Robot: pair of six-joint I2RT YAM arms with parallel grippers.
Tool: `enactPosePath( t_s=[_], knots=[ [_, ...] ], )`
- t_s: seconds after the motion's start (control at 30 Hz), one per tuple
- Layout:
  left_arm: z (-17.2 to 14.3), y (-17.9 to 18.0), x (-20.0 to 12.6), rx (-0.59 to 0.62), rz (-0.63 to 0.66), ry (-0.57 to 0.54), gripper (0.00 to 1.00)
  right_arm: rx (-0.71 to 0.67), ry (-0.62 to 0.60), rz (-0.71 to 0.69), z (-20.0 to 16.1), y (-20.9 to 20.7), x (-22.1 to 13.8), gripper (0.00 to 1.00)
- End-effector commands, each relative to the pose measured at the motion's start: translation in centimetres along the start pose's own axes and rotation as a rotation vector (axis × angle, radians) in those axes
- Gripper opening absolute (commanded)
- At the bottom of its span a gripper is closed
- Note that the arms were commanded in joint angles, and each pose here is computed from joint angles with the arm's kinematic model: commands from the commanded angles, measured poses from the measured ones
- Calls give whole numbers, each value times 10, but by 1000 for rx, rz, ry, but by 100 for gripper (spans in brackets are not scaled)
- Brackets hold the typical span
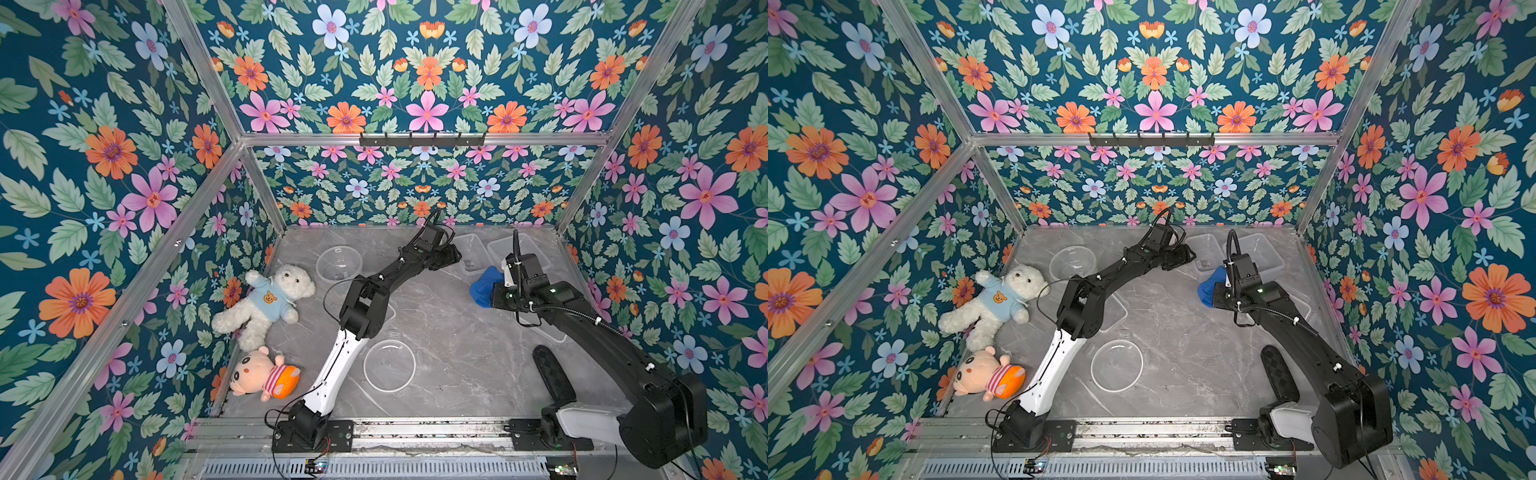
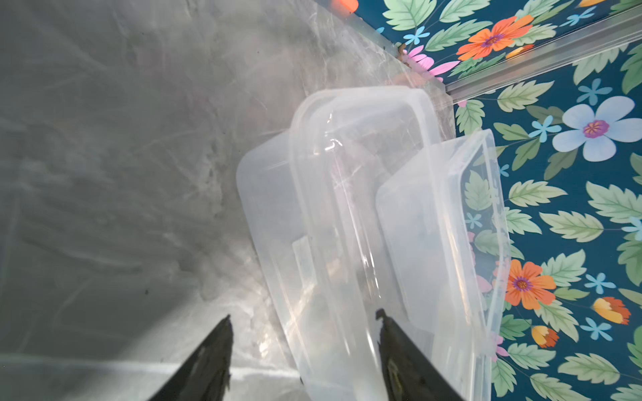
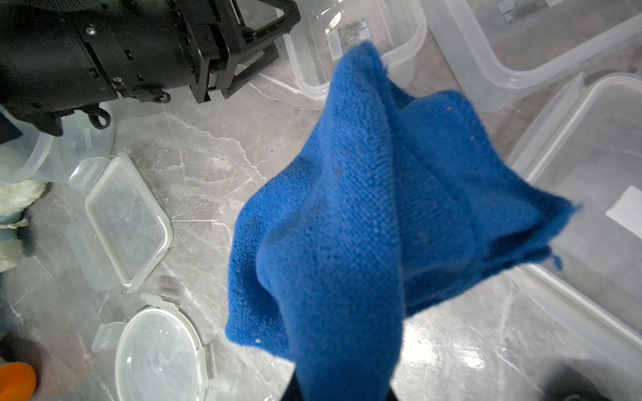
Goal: Wipe the insides of the lunch boxes
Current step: Pick up the cleaning item at the center of the board, then pick up the lunch box from the center of the board.
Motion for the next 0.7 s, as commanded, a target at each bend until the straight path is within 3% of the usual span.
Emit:
enactPosePath(
  t_s=[0.0, 0.23, 0.67],
  knots=[
    [-1, 5, 0, -2, 40, -7, 56, 7, 11, -22, -8, -8, -3, 0],
    [-1, 14, -22, 28, 148, -28, 32, 30, 17, -47, -16, -22, -5, 0],
    [-1, 6, -53, 64, 223, -34, 5, 33, 10, -40, -33, -25, -8, 0]
  ],
)
Point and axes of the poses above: each gripper's point midway between its finger pads, its own x axis out along the fingers, its own y axis along the line the jaws close on, z = x × y, the point moved 3 cm from there along -x, back along the fingers, and after that the axes turned 13 degrees about -x, right-handed, at the moved point
